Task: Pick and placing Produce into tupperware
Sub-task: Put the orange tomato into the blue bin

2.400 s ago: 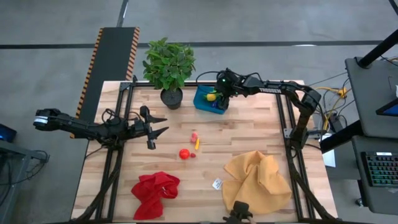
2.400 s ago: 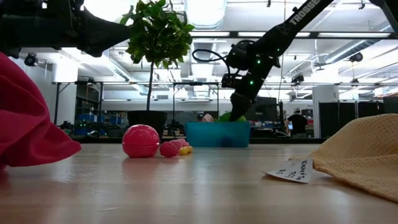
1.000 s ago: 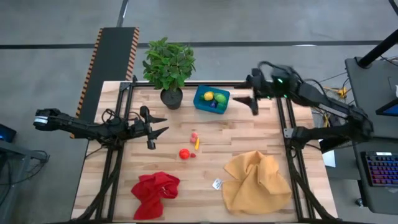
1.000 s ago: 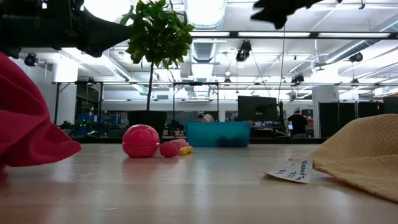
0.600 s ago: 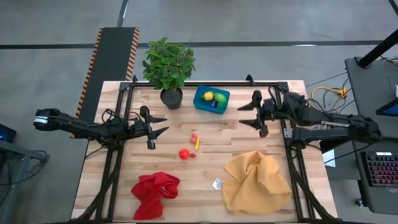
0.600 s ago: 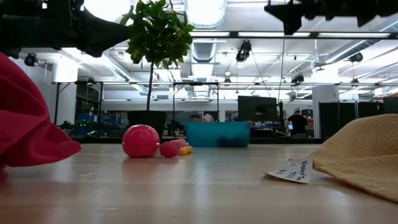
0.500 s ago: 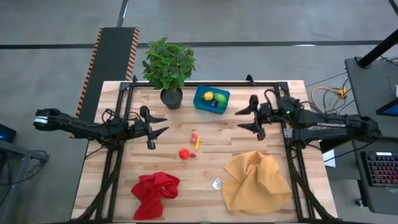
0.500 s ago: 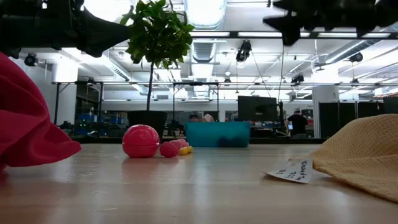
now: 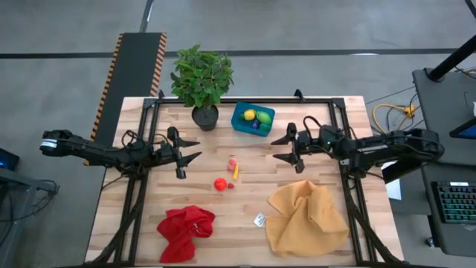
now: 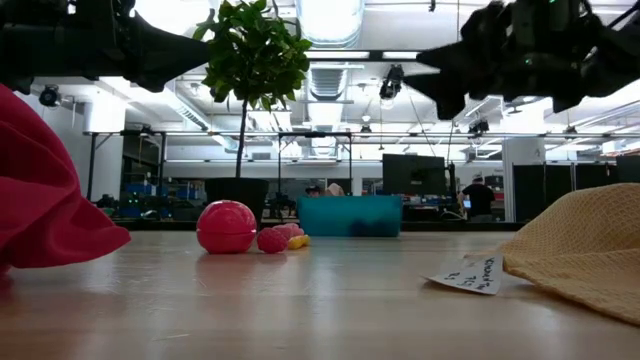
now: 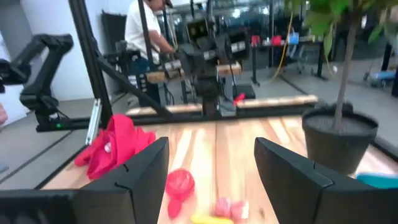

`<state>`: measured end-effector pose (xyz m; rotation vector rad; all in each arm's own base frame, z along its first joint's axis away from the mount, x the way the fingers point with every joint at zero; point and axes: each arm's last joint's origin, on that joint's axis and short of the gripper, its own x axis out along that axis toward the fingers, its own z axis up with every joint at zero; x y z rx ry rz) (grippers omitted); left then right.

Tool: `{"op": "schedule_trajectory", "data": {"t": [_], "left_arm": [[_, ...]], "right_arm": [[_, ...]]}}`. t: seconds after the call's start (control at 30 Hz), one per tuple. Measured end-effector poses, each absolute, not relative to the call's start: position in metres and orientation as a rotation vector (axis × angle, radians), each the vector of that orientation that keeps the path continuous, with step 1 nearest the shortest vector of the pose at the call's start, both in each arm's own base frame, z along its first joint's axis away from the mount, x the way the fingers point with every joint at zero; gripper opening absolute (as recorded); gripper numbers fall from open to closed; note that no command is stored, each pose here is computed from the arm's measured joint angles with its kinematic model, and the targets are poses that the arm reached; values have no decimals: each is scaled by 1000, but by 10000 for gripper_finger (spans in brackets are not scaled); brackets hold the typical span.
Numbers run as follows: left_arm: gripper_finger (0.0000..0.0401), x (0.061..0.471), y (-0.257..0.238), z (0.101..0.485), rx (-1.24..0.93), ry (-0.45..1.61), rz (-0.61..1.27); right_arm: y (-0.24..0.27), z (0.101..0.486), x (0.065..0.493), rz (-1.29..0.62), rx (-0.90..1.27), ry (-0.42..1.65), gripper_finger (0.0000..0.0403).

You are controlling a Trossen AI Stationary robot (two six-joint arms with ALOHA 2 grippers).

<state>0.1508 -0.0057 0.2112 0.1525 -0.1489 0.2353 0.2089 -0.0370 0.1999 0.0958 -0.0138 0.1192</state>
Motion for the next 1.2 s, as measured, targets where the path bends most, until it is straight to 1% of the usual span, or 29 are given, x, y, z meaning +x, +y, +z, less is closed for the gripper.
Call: {"op": "schedule_trajectory", "data": {"t": [0.3,0.47,0.6,0.7,0.83,0.93,1.03,1.2], "left_arm": [[148,151,-5,211,185,-144,249],[148,152,-6,210,190,-129,241],[152,154,-6,208,196,-104,234],[181,156,-6,210,189,-101,234],[250,162,-7,221,185,-119,234],[289,170,-10,234,164,-145,162],[300,179,-14,251,94,-165,46],[302,199,-23,265,22,-98,-180]], "right_arm": [[-43,192,234,116,123,61,230],[-45,197,245,117,108,49,230],[-45,205,244,119,50,18,230],[-44,214,240,120,41,-21,228],[-43,220,236,120,31,-45,229],[-43,220,234,112,32,-26,227],[-44,219,234,77,-3,-17,226],[-45,219,234,36,-31,-18,226]]}}
